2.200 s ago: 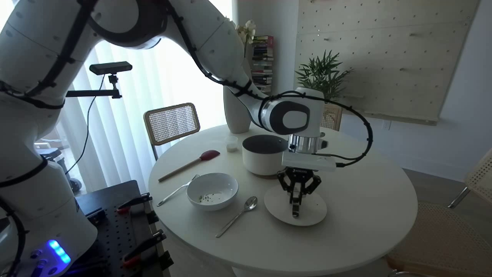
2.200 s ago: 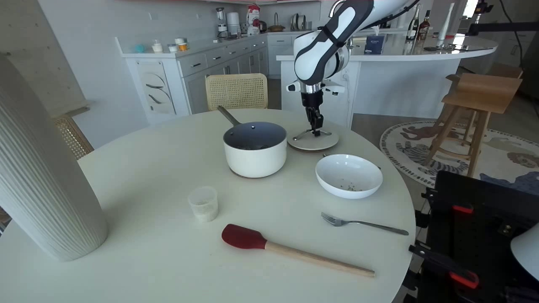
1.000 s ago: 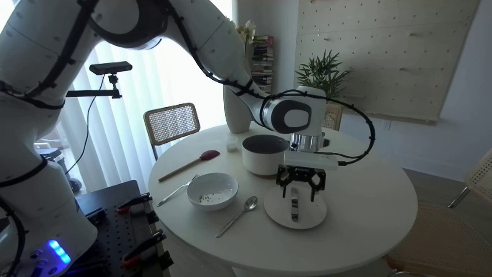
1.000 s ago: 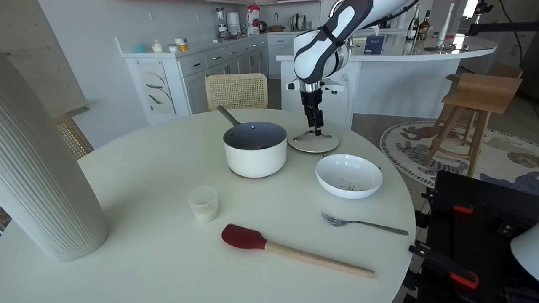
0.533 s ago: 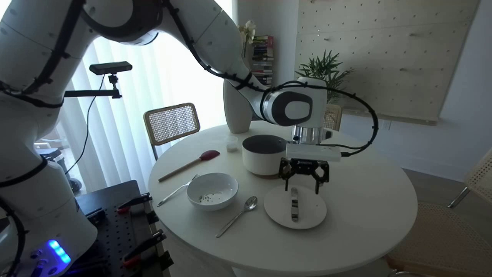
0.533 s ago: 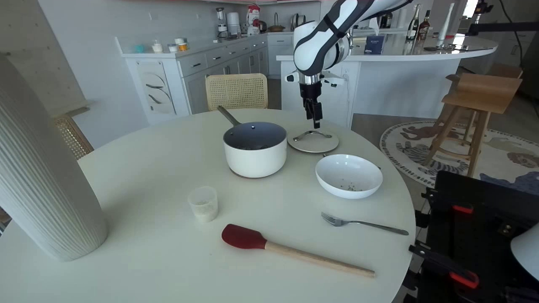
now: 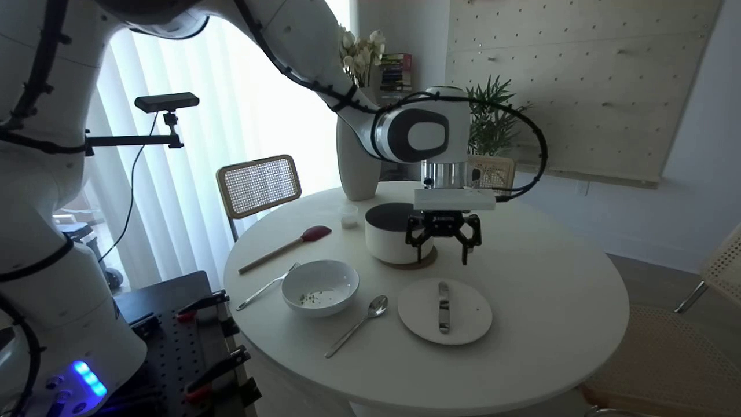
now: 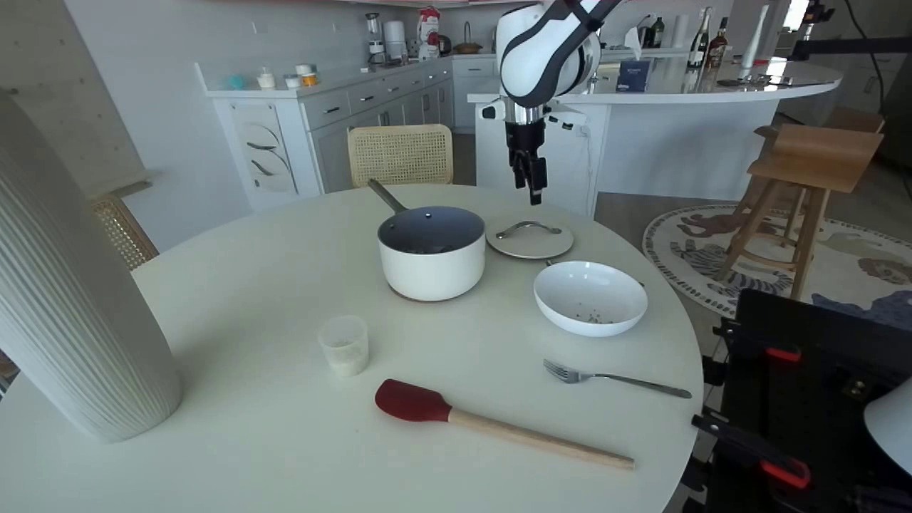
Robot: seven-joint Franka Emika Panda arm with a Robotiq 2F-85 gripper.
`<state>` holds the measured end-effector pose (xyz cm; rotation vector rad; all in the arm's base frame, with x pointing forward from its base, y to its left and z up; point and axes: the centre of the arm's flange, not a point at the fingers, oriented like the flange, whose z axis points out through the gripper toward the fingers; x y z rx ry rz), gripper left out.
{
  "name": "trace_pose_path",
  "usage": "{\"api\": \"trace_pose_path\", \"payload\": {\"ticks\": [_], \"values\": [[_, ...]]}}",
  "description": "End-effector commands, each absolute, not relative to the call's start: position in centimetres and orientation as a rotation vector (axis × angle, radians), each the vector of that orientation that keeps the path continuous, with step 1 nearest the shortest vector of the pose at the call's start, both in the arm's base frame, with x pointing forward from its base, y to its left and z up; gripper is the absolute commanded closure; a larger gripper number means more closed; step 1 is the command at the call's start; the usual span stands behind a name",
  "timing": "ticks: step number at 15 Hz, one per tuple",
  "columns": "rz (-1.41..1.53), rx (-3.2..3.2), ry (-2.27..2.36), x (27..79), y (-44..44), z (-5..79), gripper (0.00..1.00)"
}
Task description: Remove the white lid from the white pot
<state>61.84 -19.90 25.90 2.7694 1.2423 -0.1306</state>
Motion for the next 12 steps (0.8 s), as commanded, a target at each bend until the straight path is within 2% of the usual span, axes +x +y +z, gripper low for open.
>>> {"api": "trace_pose_path", "payload": {"ticks": [1,6,12], "values": [[-0.089,2.689,1.284,57.4,-16.0,28.5,0.00],[-0.057,2.584,1.362,52.6,-11.1,29.8,0.00],[-0.027,2.459,1.389,49.9,-7.5,31.1,0.00]]}}
